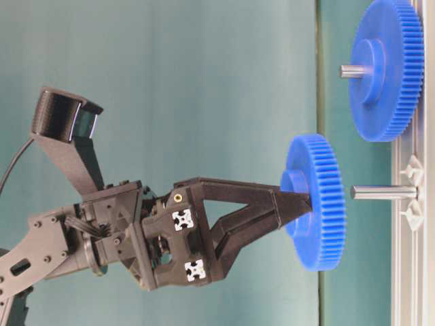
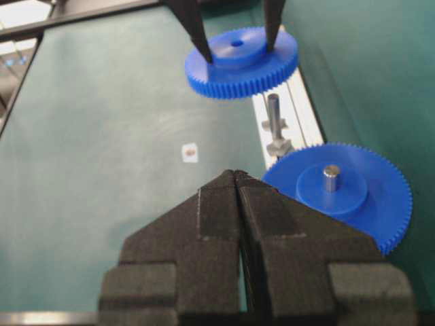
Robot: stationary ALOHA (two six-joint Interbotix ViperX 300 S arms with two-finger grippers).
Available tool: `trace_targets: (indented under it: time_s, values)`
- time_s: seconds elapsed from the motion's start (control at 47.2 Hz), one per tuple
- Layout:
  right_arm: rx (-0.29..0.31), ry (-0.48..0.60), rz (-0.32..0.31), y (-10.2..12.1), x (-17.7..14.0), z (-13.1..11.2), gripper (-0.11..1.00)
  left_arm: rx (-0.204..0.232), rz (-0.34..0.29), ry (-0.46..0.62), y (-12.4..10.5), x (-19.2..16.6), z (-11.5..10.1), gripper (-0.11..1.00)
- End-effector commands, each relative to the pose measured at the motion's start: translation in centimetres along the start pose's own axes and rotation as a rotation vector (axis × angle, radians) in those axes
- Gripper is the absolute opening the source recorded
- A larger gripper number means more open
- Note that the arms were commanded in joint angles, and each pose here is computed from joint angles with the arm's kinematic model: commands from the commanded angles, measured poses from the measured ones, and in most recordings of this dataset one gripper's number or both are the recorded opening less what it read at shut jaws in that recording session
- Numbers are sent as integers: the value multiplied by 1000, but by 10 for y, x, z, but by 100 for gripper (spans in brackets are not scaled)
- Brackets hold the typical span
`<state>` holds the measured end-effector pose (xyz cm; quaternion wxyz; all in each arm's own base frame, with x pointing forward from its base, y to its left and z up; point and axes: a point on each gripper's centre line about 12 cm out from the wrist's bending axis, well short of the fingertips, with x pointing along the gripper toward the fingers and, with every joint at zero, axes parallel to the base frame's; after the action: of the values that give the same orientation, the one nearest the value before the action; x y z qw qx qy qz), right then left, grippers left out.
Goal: Find the location of the shaft and insert the small gear.
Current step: 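Lift the blue gear and carry it toward the empty left shaft, then align the gear's bore over the left shaft beside the large gear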
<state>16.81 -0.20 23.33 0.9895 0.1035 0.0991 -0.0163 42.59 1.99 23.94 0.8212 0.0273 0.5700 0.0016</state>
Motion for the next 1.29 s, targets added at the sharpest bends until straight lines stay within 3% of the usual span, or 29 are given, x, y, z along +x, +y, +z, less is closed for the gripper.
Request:
trace_targets:
  time_s: [0.0,0.212,1.27]
  values:
    - [12,-14,-2,0,1,5,0,0,11,-70,4,-21,10,63]
    - [12,-13,-2,0,1,4,0,16,15,-89,6,-18,13,63]
    - [12,-14,-2,0,1,5,0,-4,18,-1,19,27,-1,63]
